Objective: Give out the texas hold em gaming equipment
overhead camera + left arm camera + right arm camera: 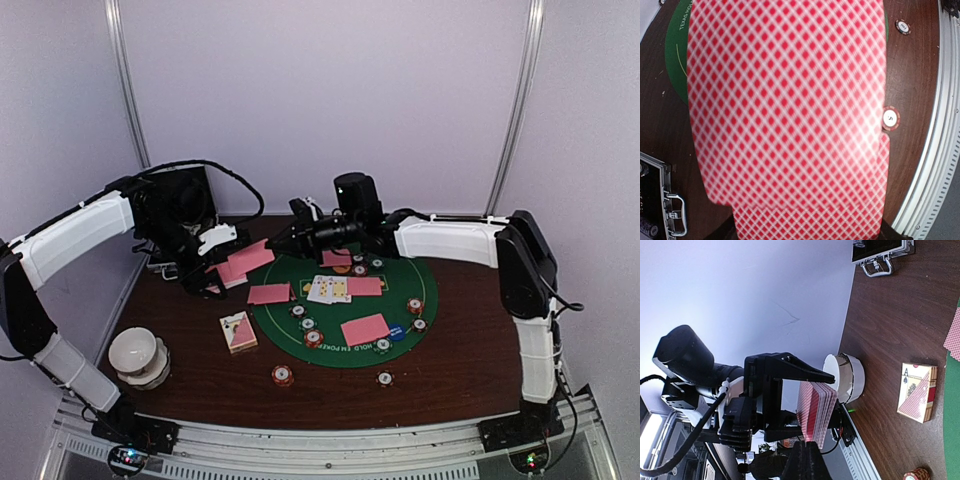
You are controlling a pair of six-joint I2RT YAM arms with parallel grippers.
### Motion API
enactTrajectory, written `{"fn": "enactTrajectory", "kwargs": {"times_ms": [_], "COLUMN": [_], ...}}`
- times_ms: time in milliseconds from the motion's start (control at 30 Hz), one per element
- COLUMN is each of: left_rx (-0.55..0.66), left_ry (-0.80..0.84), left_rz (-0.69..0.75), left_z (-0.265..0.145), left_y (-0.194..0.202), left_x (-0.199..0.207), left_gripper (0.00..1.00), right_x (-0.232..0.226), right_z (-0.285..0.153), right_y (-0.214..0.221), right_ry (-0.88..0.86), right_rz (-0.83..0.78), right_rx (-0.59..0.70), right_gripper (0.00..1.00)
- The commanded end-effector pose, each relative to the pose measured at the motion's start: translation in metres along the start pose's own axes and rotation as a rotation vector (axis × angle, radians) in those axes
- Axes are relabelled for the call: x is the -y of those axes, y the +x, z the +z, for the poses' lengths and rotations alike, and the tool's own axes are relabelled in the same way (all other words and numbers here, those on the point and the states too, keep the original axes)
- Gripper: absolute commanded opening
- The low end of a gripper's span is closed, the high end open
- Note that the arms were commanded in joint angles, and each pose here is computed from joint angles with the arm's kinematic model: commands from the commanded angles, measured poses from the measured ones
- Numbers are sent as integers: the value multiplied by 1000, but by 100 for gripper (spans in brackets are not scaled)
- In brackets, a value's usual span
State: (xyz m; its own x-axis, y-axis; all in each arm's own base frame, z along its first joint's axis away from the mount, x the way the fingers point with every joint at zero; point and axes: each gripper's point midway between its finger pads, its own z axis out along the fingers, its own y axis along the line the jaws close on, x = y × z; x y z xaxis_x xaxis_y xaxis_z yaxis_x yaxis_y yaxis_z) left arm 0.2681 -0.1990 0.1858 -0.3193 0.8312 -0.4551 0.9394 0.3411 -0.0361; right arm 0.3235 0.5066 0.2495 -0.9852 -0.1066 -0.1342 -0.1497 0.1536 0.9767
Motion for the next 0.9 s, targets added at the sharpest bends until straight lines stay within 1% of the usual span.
{"fn": "enactTrajectory", "kwargs": {"times_ms": [0, 133, 267, 500, 633, 667, 767, 867], "left_rx": [18, 9, -2, -8, -17, -26, -44, -64], "left_ry": [-20, -33, -41, -47, -54, -56, -69, -77], "left_rz": [24, 24, 21, -8, -23, -41, -48, -56], "left_z": [0, 2, 5, 5, 7, 8, 10, 14], "left_y": [-5, -3, 1, 7, 15, 25, 38, 53], "left_x": [-5, -7, -10, -18, -23, -27, -30, -32], "left_gripper": [0, 0, 0, 0, 0, 0, 0, 0], "right_x": [-23, -10, 13, 78, 126, 152, 177, 194], "right_z": [-24, -47, -75, -128, -153, -169, -184, -194], "right_y": [-5, -12, -17, -27, -27, -30, -30, -33], "right_ry": [-55, -47, -21, 69, 191, 288, 415, 494], "right_rz": [-25, 2, 34, 109, 137, 123, 102, 96], "right_rx": [39, 81, 132, 232, 273, 295, 306, 317], "right_gripper": [0, 0, 0, 0, 0, 0, 0, 0]}}
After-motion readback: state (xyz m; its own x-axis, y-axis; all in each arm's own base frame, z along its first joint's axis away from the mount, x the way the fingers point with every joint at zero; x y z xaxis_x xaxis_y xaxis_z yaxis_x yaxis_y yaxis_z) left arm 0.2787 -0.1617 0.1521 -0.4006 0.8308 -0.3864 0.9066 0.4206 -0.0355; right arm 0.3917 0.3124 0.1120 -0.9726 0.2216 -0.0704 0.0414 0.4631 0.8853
